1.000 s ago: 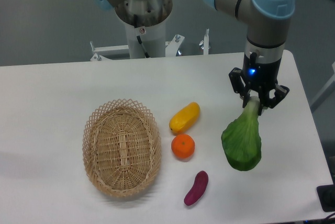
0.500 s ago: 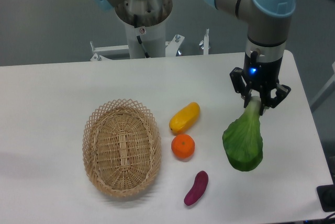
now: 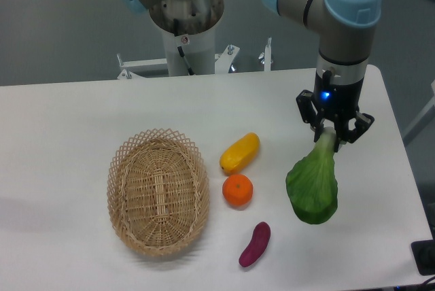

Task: Pick up the green vegetable from the table
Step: 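Hold the bok choy raised above the table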

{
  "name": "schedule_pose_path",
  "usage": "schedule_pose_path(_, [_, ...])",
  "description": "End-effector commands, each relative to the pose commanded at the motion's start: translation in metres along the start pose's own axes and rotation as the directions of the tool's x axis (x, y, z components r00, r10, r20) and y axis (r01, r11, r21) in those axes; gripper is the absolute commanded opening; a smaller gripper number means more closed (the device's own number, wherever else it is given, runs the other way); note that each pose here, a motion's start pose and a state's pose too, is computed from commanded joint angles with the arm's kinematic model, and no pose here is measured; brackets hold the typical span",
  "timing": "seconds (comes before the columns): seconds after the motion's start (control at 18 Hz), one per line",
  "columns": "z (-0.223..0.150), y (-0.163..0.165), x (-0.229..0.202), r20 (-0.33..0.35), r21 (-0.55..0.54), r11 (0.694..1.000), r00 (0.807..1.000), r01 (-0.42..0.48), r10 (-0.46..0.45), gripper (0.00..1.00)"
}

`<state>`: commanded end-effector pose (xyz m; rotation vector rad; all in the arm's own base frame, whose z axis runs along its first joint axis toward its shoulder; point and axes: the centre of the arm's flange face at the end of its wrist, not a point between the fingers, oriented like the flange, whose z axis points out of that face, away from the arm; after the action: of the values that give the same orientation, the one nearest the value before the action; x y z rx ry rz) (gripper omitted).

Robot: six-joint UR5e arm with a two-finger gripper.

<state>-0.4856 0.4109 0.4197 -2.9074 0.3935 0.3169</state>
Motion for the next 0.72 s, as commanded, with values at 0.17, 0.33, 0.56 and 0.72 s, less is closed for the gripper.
schedule_pose_path(0.17, [-0.002, 0.002, -0.001, 0.004, -0.003, 1.000, 1.000, 0.003, -0.003, 0.28])
schedule_pose_path(0.33, [0.000, 0.008, 0.002, -0.004, -0.008, 0.998, 0.998, -0.058, 0.058, 0.28])
schedule_pose_path(0.56, [-0.008, 0.017, 0.002, 0.010, -0.010, 0.998, 0.998, -0.068, 0.068, 0.28])
schedule_pose_path(0.72, [-0.015, 0.020, -0.002, 0.023, -0.010, 0.998, 0.997, -0.069, 0.069, 0.28])
